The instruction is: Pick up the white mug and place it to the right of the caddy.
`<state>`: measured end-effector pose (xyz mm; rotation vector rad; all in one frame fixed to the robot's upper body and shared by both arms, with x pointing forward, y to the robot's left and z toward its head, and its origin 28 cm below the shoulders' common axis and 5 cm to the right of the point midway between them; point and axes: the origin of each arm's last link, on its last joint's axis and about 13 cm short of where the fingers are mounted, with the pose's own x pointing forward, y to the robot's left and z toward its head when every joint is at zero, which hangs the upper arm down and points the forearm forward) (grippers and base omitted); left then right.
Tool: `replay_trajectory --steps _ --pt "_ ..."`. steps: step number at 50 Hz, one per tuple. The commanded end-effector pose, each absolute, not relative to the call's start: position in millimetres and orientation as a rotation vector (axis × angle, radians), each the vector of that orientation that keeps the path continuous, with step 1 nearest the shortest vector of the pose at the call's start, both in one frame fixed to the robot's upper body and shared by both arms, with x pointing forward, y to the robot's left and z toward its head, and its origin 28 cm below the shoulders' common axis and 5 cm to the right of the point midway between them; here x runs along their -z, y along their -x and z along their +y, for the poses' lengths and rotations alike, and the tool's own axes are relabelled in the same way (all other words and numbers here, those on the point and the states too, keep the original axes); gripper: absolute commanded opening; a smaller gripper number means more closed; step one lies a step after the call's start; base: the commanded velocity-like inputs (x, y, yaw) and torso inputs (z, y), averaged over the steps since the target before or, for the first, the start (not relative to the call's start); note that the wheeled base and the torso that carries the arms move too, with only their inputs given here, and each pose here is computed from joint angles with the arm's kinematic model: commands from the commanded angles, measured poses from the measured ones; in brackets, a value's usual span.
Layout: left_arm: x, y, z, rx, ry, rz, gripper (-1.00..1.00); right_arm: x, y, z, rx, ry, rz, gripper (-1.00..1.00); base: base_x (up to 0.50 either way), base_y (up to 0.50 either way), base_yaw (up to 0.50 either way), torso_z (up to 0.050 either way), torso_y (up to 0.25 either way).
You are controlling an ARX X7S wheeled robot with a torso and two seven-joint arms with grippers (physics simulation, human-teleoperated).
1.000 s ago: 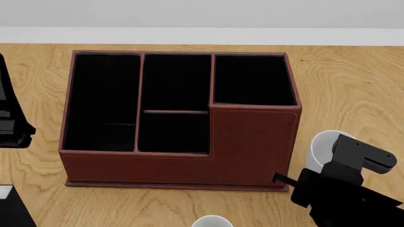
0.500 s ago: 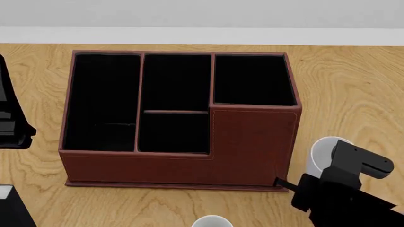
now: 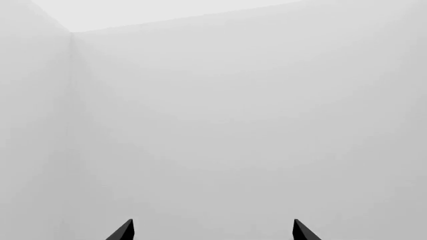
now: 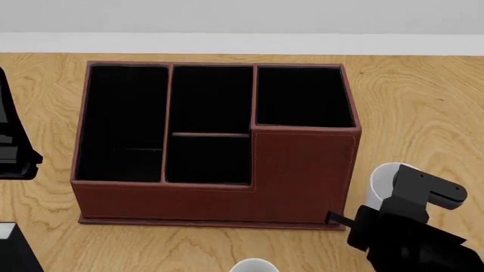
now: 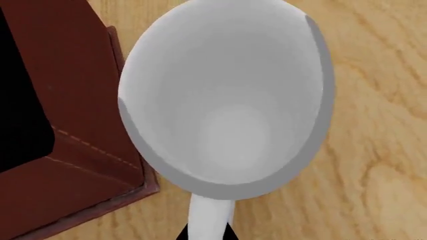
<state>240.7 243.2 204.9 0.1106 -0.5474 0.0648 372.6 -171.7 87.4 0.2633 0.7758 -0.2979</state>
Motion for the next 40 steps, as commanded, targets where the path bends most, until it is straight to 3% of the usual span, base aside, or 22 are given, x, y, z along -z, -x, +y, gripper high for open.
replay_trajectory --steps 1,2,27,40 --pt "-204 -241 243 -0.062 -0.109 -0.545 1.0 -79 -367 -176 0.301 -0.273 0.786 -1.0 0.0 0.0 0.0 0.0 0.0" --pt "-204 -242 242 -0.061 -0.109 -0.545 1.0 -79 -367 -176 0.3 -0.273 0.785 1.0 0.01 0.0 0.0 0.0 0.0" --pt "-202 -238 244 -0.067 -0.103 -0.545 1.0 -84 -359 -175 0.297 -0.279 0.762 1.0 0.0 0.0 0.0 0.0 0.0" --pt "-204 -236 245 -0.065 -0.1 -0.551 1.0 -130 -311 -169 0.294 -0.257 0.578 1.0 0.0 0.0 0.0 0.0 0.0"
